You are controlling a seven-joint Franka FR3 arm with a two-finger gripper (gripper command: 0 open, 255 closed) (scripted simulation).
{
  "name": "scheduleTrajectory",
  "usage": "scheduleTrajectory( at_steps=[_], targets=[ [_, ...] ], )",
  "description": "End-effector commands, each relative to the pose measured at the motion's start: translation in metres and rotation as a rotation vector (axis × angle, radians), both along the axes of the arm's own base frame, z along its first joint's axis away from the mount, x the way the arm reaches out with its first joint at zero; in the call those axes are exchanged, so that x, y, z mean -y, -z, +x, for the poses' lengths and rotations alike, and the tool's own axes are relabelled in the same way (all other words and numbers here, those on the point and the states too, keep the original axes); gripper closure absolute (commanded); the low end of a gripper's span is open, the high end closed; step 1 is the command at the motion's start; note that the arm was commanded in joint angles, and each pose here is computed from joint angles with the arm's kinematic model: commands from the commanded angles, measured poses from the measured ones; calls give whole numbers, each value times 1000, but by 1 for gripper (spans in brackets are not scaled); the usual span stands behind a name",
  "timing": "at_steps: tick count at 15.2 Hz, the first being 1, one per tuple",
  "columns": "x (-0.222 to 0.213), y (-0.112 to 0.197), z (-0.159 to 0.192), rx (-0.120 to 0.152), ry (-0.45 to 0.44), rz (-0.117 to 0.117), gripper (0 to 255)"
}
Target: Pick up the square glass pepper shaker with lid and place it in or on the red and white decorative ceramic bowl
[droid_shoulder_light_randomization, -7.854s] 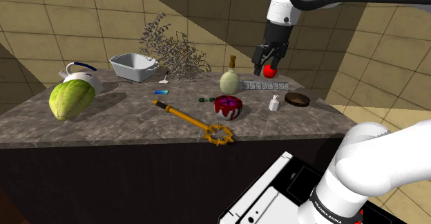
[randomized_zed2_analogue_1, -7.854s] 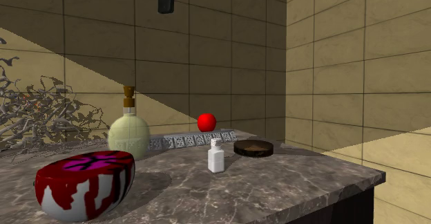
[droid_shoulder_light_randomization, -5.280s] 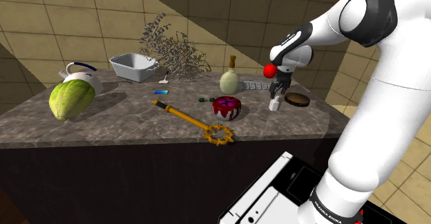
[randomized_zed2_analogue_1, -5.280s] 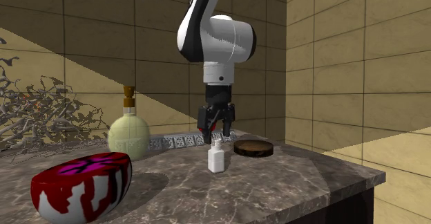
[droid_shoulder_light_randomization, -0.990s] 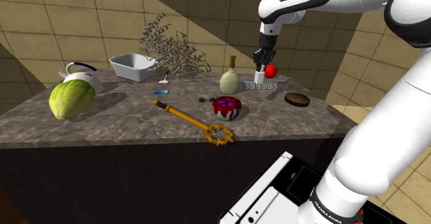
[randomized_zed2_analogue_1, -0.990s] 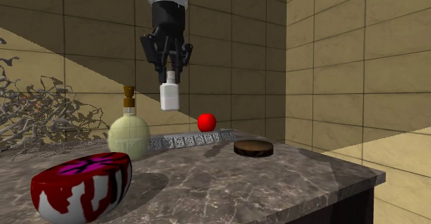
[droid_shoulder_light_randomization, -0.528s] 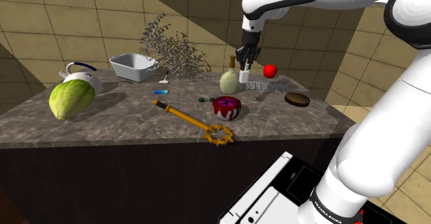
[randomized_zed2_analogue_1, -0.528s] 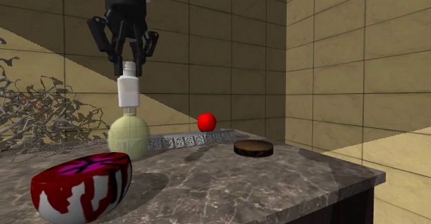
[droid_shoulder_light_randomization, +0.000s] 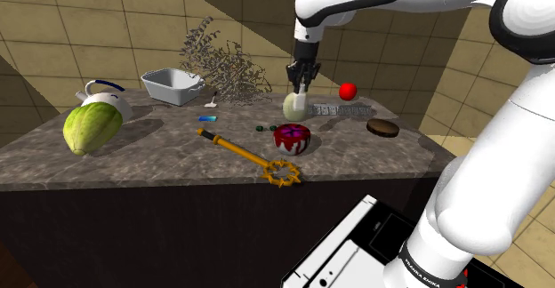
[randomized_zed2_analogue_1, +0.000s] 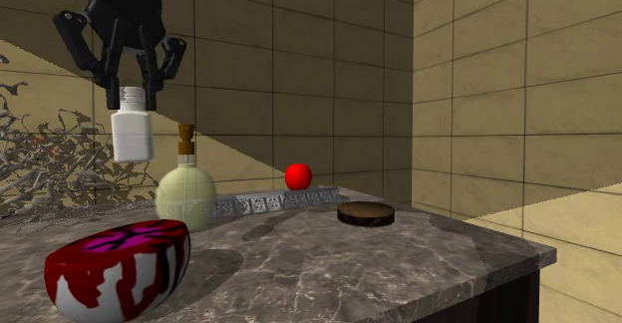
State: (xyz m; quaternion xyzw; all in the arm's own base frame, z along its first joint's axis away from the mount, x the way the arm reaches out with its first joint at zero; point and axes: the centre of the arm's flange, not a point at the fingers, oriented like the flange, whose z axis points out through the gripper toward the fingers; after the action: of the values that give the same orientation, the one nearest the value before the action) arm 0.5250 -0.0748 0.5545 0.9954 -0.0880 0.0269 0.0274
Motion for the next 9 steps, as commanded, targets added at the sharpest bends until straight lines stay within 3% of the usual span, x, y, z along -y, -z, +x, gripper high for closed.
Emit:
scheduleTrajectory(
  at_steps=[1, 9],
  targets=[
    [-2, 10, 1, 0, 0, 0, 255],
    [-2, 53, 1, 0, 0, 0, 255]
  ],
)
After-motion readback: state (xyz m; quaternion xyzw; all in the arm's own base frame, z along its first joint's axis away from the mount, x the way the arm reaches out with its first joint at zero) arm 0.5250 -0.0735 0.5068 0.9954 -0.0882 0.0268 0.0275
